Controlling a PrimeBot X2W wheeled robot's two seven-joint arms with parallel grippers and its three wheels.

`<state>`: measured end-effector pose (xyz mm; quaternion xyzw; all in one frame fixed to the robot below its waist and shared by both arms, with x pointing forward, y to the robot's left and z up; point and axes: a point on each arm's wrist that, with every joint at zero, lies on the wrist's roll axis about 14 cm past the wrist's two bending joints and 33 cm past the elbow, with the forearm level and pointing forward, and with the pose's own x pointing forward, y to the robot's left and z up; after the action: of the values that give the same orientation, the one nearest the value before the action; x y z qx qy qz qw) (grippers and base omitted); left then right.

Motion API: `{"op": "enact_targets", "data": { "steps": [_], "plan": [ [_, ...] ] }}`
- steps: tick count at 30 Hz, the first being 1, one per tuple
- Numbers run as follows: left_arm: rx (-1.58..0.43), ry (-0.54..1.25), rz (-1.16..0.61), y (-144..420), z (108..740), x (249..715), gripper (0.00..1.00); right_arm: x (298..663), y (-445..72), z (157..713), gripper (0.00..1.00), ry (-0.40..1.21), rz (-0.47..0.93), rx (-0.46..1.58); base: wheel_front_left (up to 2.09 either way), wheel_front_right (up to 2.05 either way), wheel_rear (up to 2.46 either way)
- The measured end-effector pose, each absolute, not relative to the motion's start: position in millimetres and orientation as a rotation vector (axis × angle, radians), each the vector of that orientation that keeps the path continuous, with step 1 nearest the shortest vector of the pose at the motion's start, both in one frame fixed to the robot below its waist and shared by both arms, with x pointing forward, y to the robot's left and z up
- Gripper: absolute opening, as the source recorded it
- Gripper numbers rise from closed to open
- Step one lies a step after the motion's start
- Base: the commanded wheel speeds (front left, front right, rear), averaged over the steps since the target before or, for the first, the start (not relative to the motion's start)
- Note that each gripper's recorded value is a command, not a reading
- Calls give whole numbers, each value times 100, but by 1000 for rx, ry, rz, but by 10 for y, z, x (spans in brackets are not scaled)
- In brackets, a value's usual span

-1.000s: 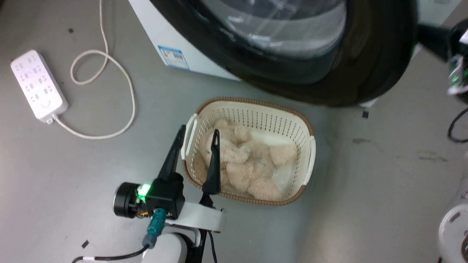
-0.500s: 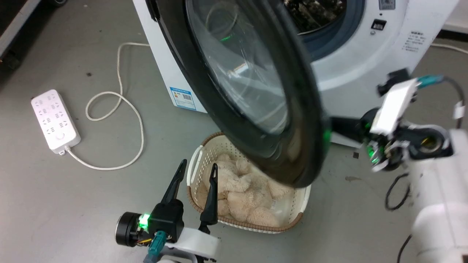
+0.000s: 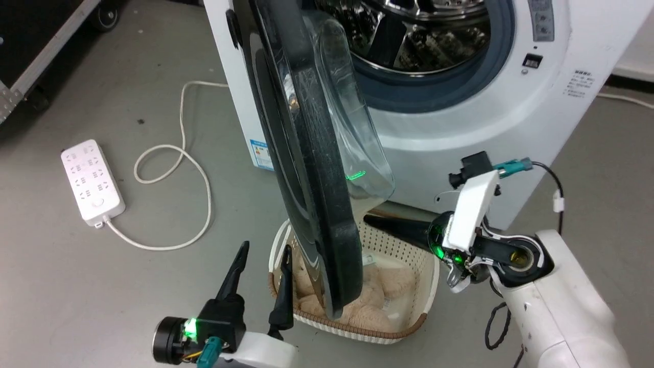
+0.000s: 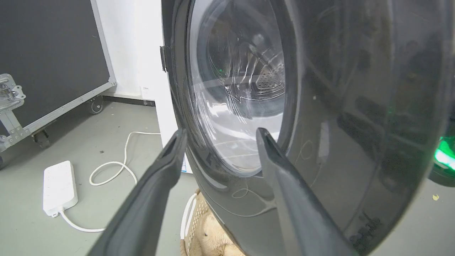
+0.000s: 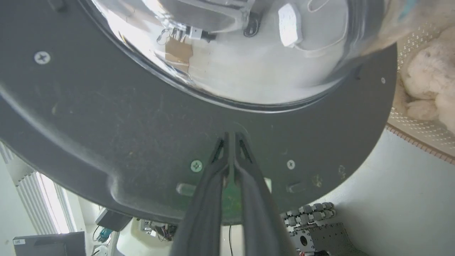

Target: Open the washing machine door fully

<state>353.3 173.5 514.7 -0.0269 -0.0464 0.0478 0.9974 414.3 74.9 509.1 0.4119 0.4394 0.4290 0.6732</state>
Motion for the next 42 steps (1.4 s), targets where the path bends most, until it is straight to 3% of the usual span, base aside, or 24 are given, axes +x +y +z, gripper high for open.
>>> {"op": "enact_targets", "data": {
  "steps": [1, 7, 12, 17, 21, 29, 40, 41, 42],
  "plan": [
    [-55, -95, 101, 1749, 5154, 3521, 100, 4182, 725, 5103, 100, 960, 944, 922, 0, 0, 0],
    [-74, -118, 122, 1825, 5220, 3503, 100, 4494, 296, 5201, 100, 731, 774, 844, 0, 0, 0],
    [-74, -142, 119, 1853, 5292, 3532, 100, 4692, -340, 5537, 100, 373, 627, 580, 0, 0, 0],
    [-67, -165, 103, 1844, 5365, 3549, 100, 4606, -933, 5942, 100, -11, 495, 275, 0, 0, 0],
    [-69, -162, 83, 1804, 5349, 3515, 100, 4359, -1375, 5985, 100, -174, 372, 163, 0, 0, 0],
    [-73, -169, 34, 1679, 5373, 3569, 100, 3868, -1769, 5903, 100, -298, 184, -31, 0, 0, 0],
    [-82, -137, 5, 1595, 5272, 3593, 100, 3621, -1678, 5504, 100, -202, 129, -28, 0, 0, 0],
    [-86, -132, 3, 1589, 5257, 3596, 83, 3623, -1688, 5500, 100, -201, 124, -27, 0, 0, 0],
    [-85, -131, 2, 1586, 5252, 3599, 77, 3624, -1694, 5497, 100, -200, 121, -26, 0, 0, 0]
  ]
}}
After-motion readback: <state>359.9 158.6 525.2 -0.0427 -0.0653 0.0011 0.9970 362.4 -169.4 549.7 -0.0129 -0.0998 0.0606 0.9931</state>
